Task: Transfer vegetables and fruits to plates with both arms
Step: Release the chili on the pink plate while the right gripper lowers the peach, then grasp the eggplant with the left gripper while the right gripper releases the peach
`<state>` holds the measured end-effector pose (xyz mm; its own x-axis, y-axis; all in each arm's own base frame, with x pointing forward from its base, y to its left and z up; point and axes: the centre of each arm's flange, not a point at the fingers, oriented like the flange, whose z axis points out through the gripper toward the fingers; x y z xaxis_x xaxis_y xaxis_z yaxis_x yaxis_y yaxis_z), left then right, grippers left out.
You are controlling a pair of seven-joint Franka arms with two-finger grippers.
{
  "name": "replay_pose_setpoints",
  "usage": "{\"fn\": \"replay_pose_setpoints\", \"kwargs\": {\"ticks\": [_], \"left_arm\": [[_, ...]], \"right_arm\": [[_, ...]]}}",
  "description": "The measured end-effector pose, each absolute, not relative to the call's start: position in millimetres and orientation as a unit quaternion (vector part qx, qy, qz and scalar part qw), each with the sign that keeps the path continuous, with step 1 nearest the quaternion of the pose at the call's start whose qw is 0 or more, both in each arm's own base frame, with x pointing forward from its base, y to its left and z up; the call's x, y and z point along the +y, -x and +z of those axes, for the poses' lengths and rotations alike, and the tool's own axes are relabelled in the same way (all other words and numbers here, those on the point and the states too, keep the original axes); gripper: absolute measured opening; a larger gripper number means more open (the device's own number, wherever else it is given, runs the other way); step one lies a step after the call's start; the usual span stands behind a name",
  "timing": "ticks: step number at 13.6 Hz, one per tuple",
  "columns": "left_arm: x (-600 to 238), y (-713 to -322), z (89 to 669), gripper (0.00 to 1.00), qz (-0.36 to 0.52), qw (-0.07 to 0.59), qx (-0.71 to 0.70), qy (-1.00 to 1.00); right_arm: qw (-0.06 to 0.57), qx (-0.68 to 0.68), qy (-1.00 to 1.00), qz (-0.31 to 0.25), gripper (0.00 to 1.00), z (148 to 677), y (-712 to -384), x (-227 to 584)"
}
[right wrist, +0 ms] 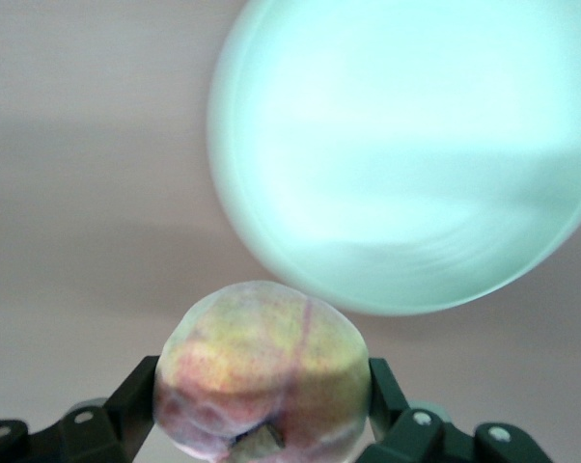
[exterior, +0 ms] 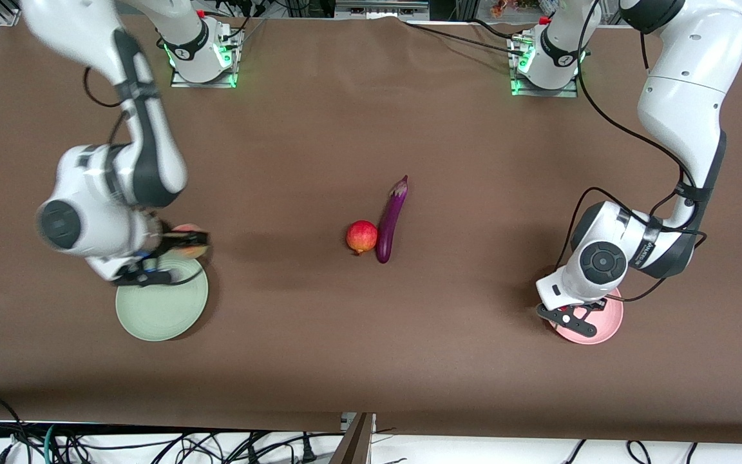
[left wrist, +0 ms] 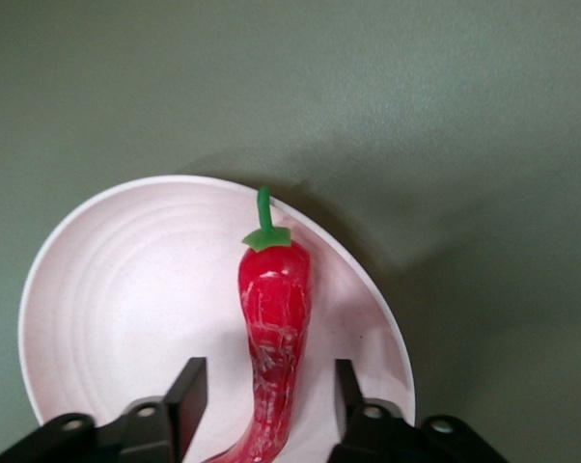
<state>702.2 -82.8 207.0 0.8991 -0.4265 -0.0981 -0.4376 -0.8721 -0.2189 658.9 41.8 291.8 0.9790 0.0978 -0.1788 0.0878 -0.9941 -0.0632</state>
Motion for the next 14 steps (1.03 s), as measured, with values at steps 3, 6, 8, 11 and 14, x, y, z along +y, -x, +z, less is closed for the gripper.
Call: {"fn": "replay_pose_setpoints", "kwargs": {"ticks": [3, 6, 8, 11, 14], "left_arm": [[-110, -695, 246, 0.98, 0.047, 0.086, 0.203, 0.974], [-185, -668, 291, 1.0, 0.055, 0.046, 0.175, 0.982], [-252, -637, 303, 1.0, 0.052, 0.024, 0.184, 0.981], [-351, -585, 298, 1.0, 0.035, -0.001, 0.207, 0.978], [-442, -521, 277, 1.0, 0.024, -0.018, 0.246, 0.969]], "right_arm": [[0.014, -0.077, 0.995, 0.057, 0.89, 258, -675, -10], [-0.004, -0.082, 0.996, 0.026, 0.89, 238, -685, -14], [-0.012, -0.085, 0.996, 0.013, 0.89, 229, -688, -20], [-0.021, -0.083, 0.996, -0.002, 0.89, 219, -691, -37], [-0.024, -0.084, 0.996, -0.022, 1.0, 232, -702, -38]]}}
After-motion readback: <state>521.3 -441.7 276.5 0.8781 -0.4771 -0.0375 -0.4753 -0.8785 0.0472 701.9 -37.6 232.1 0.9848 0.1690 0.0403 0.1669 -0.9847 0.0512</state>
